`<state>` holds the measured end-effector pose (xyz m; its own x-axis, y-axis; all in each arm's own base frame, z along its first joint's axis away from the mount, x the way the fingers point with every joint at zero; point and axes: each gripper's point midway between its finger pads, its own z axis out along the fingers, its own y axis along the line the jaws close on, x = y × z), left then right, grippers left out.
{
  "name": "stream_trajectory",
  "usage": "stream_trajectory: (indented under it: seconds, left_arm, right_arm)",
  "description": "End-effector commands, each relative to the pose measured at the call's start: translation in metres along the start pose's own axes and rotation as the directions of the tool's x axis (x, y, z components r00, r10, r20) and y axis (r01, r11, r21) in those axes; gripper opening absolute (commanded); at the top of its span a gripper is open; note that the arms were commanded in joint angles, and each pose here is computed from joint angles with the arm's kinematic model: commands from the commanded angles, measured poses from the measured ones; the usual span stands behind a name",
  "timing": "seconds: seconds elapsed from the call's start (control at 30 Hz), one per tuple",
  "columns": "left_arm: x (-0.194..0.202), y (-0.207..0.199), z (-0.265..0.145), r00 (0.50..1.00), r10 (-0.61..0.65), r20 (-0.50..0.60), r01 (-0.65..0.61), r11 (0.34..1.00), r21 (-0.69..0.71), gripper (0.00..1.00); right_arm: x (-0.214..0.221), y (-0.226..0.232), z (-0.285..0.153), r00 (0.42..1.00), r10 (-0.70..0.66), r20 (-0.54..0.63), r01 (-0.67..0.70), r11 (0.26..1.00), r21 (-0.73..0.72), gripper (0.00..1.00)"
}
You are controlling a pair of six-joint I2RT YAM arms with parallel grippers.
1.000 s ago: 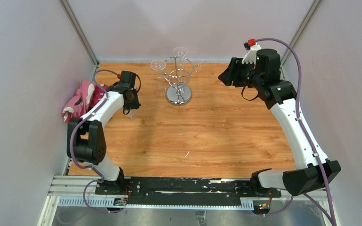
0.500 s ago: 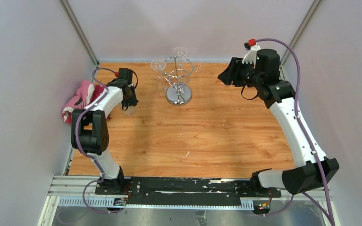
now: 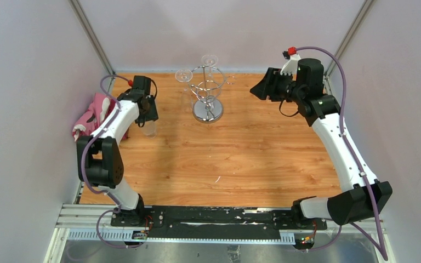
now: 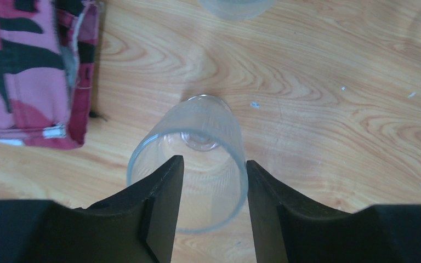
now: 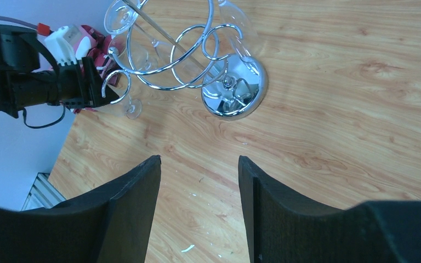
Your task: Take the wine glass off the wine glass rack
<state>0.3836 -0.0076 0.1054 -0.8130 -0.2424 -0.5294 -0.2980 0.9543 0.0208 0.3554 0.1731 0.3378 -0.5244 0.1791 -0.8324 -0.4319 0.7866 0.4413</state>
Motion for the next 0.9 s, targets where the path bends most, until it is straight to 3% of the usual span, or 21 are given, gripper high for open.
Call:
stream_trajectory:
  seconds: [0.0,0.13,0.27,0.33,0.43,0.53,0.67,0.87]
  left_arm:
    - [-0.036,0.013,-0.052,0.989,-0.041,0.14,0.043,0.999,-0.009,0.51]
    - [-0.061,0.009,-0.096,0.965,-0.079,0.25,0.065,0.996,0.063,0.52]
    - [-0.089,-0.008,-0.158,0.909,-0.148,0.39,0.054,0.969,0.241,0.52]
    - [-0.099,-0.034,-0.196,0.863,-0.205,0.463,-0.015,0.904,0.428,0.52]
    - [-0.1,-0.072,-0.243,0.782,-0.322,0.534,-0.157,0.727,0.669,0.52]
    - [-0.098,-0.092,-0.28,0.729,-0.379,0.57,-0.288,0.585,0.758,0.51]
    - [-0.096,-0.092,-0.284,0.698,-0.373,0.611,-0.321,0.6,0.733,0.5]
    - [-0.096,-0.092,-0.28,0.699,-0.374,0.609,-0.313,0.606,0.731,0.47]
  right_arm:
    - [-0.002,-0.002,0.005,1.0,0.028,0.013,-0.027,0.999,-0.034,0.59]
    - [0.0,-0.006,0.011,0.999,0.053,0.015,-0.052,0.998,-0.046,0.59]
    - [-0.003,-0.014,0.022,0.994,0.106,0.025,-0.103,0.991,-0.084,0.59]
    - [-0.009,-0.019,0.031,0.988,0.15,0.038,-0.145,0.982,-0.123,0.59]
    - [-0.029,-0.017,0.045,0.979,0.188,0.077,-0.166,0.959,-0.23,0.58]
    - [-0.045,-0.019,0.065,0.972,0.219,0.083,-0.184,0.933,-0.308,0.54]
    - [-0.061,-0.024,0.105,0.962,0.27,0.029,-0.239,0.894,-0.38,0.48]
    - [-0.074,-0.042,0.173,0.964,0.267,0.007,-0.244,0.89,-0.385,0.42]
